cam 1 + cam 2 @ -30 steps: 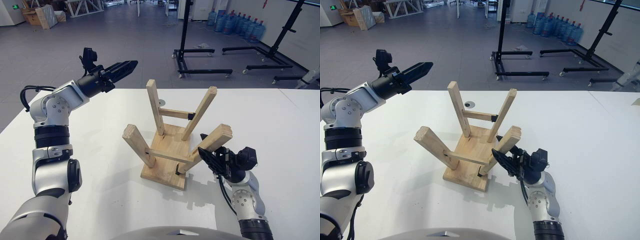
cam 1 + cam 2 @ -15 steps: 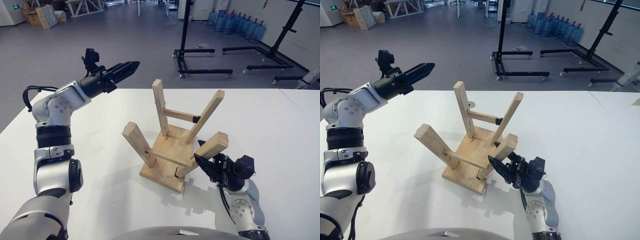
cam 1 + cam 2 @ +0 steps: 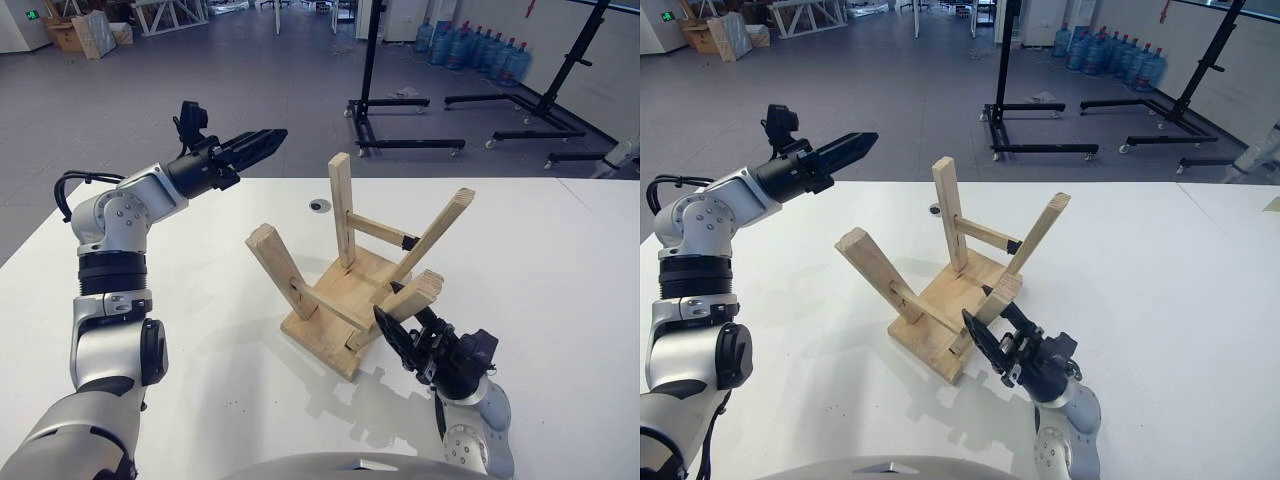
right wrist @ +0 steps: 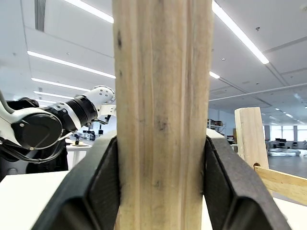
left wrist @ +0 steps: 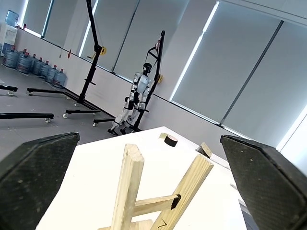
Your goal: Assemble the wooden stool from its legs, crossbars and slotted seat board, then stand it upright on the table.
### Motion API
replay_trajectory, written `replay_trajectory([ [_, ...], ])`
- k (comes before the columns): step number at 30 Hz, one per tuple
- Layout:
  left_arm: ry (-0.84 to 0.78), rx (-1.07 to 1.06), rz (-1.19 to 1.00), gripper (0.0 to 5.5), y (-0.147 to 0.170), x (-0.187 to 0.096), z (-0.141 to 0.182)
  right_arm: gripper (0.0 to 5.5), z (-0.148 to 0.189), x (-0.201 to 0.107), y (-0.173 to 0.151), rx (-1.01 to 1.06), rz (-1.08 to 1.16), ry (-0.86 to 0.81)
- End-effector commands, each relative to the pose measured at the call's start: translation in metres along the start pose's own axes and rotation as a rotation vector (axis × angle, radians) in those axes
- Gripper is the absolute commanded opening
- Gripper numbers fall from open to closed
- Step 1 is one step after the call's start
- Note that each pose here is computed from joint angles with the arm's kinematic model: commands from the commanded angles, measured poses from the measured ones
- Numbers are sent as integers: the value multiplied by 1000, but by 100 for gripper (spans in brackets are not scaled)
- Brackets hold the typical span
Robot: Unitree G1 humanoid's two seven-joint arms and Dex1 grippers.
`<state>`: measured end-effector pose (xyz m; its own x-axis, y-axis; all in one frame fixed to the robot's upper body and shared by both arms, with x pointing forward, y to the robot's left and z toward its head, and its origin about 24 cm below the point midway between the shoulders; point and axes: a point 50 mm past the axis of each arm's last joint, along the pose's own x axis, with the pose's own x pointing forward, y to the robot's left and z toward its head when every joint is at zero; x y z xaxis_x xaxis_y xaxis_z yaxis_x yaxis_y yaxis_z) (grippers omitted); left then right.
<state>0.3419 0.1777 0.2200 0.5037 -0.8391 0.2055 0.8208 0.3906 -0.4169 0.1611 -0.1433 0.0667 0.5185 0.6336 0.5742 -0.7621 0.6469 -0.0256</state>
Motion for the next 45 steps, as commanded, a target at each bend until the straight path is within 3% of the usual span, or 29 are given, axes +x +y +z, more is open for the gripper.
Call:
replay_trajectory([
  [1,21,-6,-6,540,-1,5,-2,205,2,-4,3,-65,-6,49],
  [6,15,-5,6,540,-2,-1,-4,205,3,-7,7,-35,-23,37],
  [12,-3,-24,3,540,-8,-4,-7,205,3,-18,-9,175,-40,-63],
  [20,13,19,-164,540,-51,18,24,205,-9,-10,-18,205,33,-108],
  [25,55,-16,-155,540,-44,26,10,205,-10,-8,-31,129,14,-151],
  [35,92,-46,-122,540,-31,20,-1,205,-16,-30,-10,109,75,-75],
  [45,99,-45,-120,540,-30,18,-4,205,-24,-31,-1,106,132,-37],
])
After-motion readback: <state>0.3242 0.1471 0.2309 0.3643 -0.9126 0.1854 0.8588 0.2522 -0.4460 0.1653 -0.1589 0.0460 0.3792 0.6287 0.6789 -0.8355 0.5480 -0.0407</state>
